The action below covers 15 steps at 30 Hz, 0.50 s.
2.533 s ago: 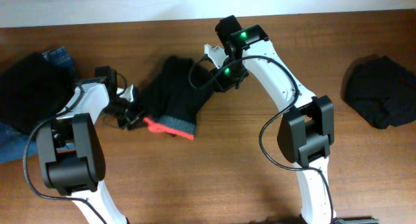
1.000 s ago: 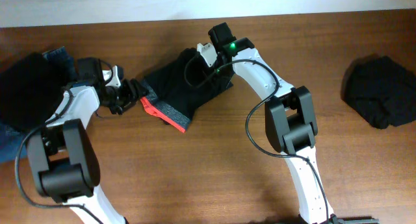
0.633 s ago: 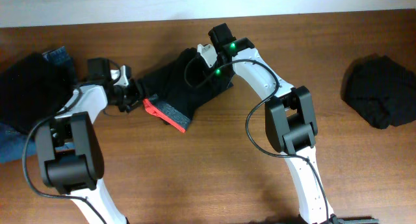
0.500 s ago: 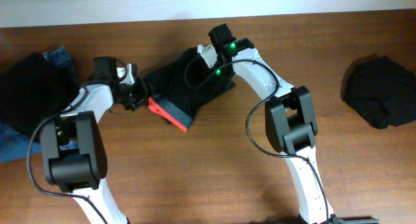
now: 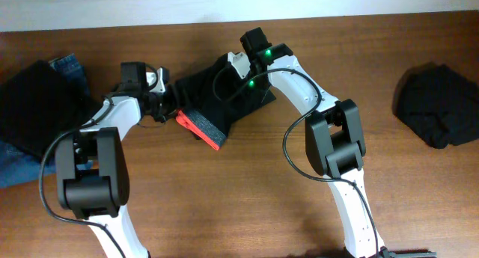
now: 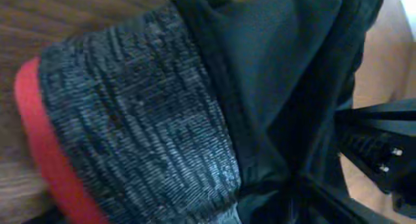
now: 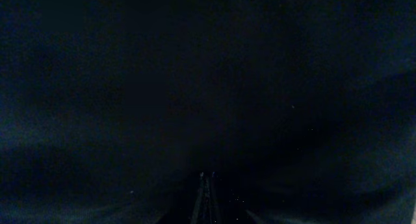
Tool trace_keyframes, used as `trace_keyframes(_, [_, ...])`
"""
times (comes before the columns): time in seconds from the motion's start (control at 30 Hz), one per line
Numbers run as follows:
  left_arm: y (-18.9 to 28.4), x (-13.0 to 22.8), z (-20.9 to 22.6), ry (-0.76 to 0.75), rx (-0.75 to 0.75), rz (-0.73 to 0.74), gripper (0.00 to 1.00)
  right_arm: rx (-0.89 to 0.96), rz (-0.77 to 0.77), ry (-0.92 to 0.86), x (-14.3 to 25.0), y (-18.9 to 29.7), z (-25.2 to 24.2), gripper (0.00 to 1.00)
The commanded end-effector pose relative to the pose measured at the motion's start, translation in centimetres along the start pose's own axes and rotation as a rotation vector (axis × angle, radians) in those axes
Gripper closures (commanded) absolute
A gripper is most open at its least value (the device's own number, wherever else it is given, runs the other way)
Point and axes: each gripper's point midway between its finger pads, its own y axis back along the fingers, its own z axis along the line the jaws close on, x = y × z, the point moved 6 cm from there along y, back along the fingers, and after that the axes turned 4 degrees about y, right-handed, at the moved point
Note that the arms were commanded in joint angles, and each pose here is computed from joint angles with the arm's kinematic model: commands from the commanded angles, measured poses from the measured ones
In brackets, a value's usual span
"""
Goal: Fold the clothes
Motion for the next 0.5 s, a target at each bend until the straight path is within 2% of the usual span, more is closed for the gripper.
trace_keyframes(0.0, [-2.6,2.0,1.6,0.036,-0.063,0.063,0.14,-0.018,0.009,0.001,0.1,-0.6,0.4,0.91])
trace_keyframes(0.3, [-3.9,2.6,2.5,0.097,-0.074,0.091,0.15,-0.021,0.020,-0.002,0.3,-0.6,0.4,0.91])
trace_keyframes(0.33, [-3.9,2.6,2.5,0.094,-0.072,0.088,0.18,-0.021,0.020,-0.002,0.3,-0.6,0.4,0.91])
trace_keyframes(0.37, [-3.9,2.4,2.4,0.088,-0.068,0.081,0.25,-0.021,0.021,-0.002,0.3,-0.6,0.4,0.91])
trace_keyframes(0.43, [-4.0,2.0,2.2,0.074,-0.057,0.063,0.47,-0.021,0.021,-0.002,0.3,-0.6,0.4,0.91])
trace_keyframes(0.47, [-4.0,1.9,2.2,0.068,-0.053,0.055,0.54,-0.021,0.021,-0.002,0.3,-0.6,0.4,0.91])
